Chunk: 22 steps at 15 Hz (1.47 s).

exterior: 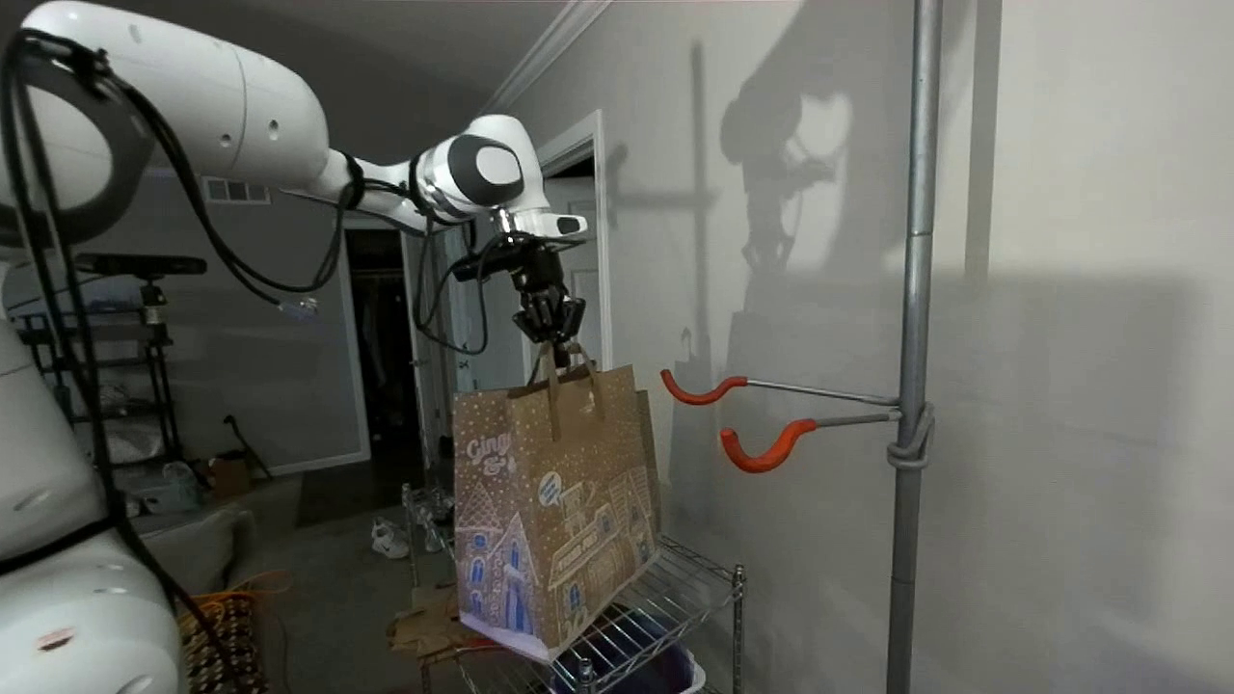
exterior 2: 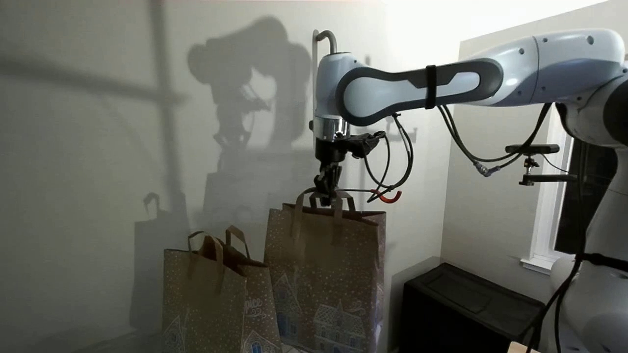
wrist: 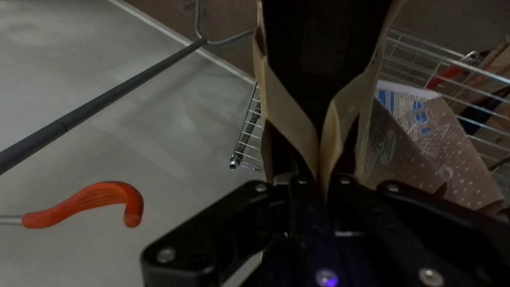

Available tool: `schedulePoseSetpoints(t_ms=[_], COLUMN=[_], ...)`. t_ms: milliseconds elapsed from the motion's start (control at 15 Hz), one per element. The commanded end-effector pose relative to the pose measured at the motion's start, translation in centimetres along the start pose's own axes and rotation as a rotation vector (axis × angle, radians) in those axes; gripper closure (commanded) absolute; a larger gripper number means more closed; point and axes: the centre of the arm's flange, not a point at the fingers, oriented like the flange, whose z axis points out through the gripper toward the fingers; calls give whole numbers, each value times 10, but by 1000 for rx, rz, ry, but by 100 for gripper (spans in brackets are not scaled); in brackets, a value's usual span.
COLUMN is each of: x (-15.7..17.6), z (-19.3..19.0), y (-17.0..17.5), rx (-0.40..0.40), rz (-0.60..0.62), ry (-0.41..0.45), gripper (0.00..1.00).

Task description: Hang the paper bags on the stand

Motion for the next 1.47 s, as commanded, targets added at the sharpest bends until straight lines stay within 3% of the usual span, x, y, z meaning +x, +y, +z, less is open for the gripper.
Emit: schedulePoseSetpoints(t_ms=[0, 400, 733, 1133, 1400], x=[-58, -118, -163, -183, -192], z=[0, 17, 27, 22, 24], y=[30, 100, 160, 220, 260], rx=[41, 62, 123, 158, 149], rz=[-114, -177, -358, -570, -643], ry=[-49, -53, 3, 69, 79], gripper=[95, 95, 95, 95, 95])
